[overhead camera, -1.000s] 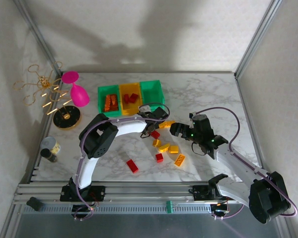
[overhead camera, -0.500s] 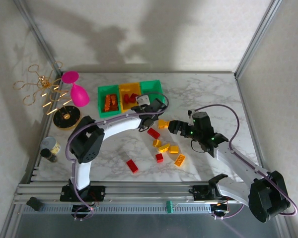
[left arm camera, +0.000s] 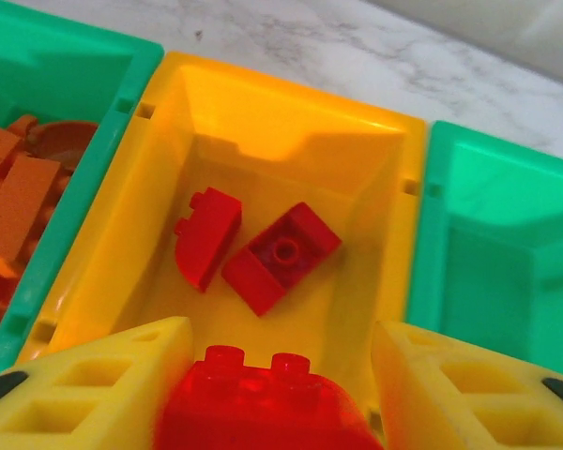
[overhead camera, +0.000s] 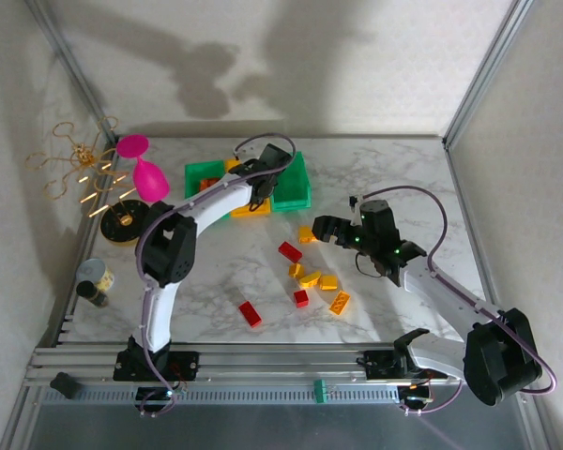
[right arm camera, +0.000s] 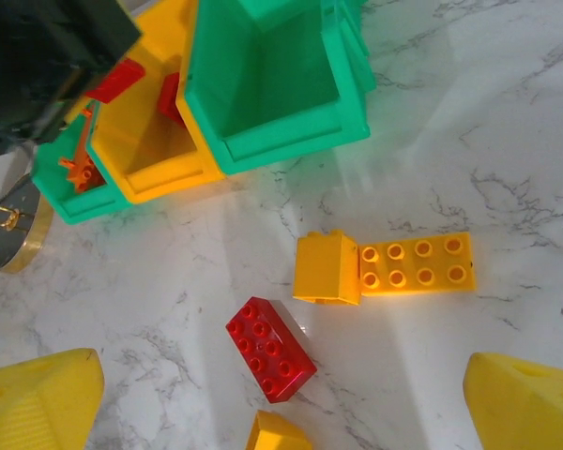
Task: Sort the legos into containers by color
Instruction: Place the lego in the container, then pick up the lego from the center of the table.
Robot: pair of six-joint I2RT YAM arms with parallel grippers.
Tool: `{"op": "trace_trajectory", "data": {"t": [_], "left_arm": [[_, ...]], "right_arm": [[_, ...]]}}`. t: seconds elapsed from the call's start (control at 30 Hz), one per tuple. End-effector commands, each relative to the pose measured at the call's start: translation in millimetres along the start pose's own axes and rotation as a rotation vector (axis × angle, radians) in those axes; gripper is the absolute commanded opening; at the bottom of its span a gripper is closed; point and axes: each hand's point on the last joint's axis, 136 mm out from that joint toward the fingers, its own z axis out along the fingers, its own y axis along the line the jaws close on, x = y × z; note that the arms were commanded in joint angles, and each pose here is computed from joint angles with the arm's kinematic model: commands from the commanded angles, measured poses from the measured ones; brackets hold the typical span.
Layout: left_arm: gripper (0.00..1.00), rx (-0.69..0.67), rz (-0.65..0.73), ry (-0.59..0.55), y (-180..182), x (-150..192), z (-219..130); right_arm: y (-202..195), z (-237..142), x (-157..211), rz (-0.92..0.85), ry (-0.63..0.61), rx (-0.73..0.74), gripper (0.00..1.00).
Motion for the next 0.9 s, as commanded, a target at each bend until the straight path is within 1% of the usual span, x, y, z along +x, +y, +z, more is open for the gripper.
{"op": "trace_trajectory", "data": {"t": [0.0, 0.03, 0.1, 0.2, 0.3, 0.4, 0.53, 0.63, 0.77, 0.87], "left_arm": [[0.51, -0.052, 0.044, 0.02, 5.4, 2.8, 21.7], [0.52, -0.062, 0.041, 0.025, 8.0, 3.0, 25.6], [0.59, -0.051, 0.037, 0.027, 6.6, 1.0, 26.5], [0.67, -0.029, 0.037, 0.019, 4.0, -7.1, 16.3], [0.69, -0.003, 0.024, 0.006, 4.7, -15.4, -1.7], [0.69, 0.042, 0.021, 0.01, 2.5, -14.2, -26.1], [0.72, 0.109, 0.055, 0.033, -7.2, 10.5, -63.7], [0.73, 0.135, 0.066, 0.065, -5.5, 38.7, -85.1], [0.75, 0.182, 0.061, 0.143, -2.3, 87.1, -106.3], [0.76, 0.226, 0.036, 0.215, -2.2, 125.1, -115.1]], "right_arm": [[4.0, -2.4, -13.1, -0.025, -0.026, 0.003, 0.98], [3.7, -3.4, -13.7, -0.026, -0.027, 0.006, 0.98], [2.9, -5.0, -13.8, -0.028, -0.029, 0.011, 0.98], [0.8, -6.9, -12.4, -0.029, -0.028, 0.02, 0.99], [-1.1, -8.4, -9.6, -0.024, -0.024, 0.025, 0.99], [-5.6, -10.2, -3.7, -0.014, -0.014, 0.038, 0.99], [-12.2, -13.7, 7.5, 0.002, 0.013, 0.056, 0.99], [-19.5, -17.0, 16.4, 0.013, 0.027, 0.076, 0.99], [-31.5, -23.2, 27.3, 0.047, 0.043, 0.112, 0.99], [-40.7, -24.1, 37.9, 0.078, 0.083, 0.143, 0.98]]}}
